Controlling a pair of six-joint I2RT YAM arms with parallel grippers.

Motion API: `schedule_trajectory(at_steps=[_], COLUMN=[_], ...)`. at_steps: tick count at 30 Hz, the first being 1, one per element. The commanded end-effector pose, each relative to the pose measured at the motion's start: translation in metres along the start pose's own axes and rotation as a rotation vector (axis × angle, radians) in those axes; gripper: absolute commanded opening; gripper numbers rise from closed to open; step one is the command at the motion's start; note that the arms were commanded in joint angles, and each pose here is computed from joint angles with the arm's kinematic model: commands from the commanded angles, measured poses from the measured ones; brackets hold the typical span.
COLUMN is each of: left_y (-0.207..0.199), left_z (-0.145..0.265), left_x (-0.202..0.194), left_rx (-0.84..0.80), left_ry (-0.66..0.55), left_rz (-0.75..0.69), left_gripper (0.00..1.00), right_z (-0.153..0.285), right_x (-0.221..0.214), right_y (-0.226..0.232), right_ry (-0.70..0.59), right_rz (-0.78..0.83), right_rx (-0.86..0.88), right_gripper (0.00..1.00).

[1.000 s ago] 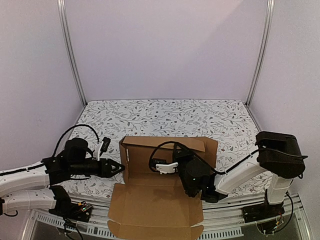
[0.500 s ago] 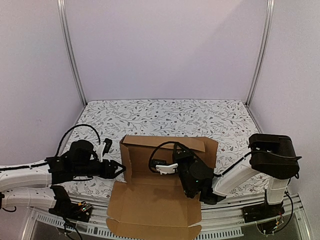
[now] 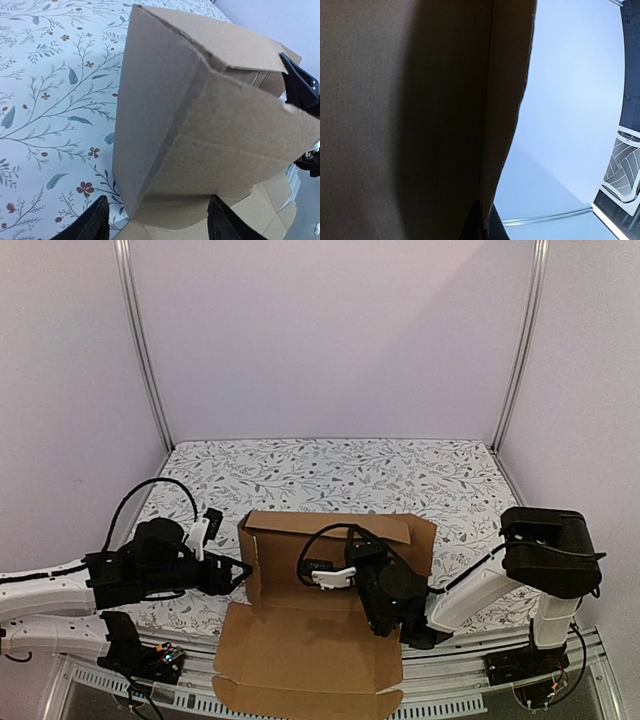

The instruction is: Fold the paper box

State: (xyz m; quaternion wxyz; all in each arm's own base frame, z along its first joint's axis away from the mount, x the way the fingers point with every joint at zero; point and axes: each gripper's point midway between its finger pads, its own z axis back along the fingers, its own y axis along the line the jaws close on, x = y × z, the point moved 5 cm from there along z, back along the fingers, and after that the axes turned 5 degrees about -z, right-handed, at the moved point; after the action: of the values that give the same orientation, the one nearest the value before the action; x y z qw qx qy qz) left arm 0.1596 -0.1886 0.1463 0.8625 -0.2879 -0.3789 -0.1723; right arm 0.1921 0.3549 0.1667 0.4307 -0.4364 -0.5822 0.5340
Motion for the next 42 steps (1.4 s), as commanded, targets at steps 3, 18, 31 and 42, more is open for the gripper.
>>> schedule_trajectory(at_steps=[3, 18, 31, 42], left_y=[0.0, -0.005, -0.017, -0.023], left_z=[0.001, -0.001, -0.009, -0.009], left_x=[0.006, -0.01, -0.012, 0.001], left_rx=[0.064, 0.147, 0.279, 0.295], left_ry=[-0.029, -0.048, -0.125, -0.231], left_rz=[-0.061, -0.139, -0.219, -0.191], left_gripper=[0.66, 0.67, 0.68, 0.65], right_z=[0.015, 0.042, 0.051, 0.059], right_x=[0.006, 0.014, 0.014, 0.012], right_y=[-0.002, 0.004, -0.011, -0.014], right_ry=[-0.041, -0.046, -0.027, -0.029], right_rz=[0.021, 0.048, -0.035, -0.064], right_rx=[0.035, 0.059, 0.21, 0.284], right_gripper=[0.0, 0.0, 0.0, 0.0])
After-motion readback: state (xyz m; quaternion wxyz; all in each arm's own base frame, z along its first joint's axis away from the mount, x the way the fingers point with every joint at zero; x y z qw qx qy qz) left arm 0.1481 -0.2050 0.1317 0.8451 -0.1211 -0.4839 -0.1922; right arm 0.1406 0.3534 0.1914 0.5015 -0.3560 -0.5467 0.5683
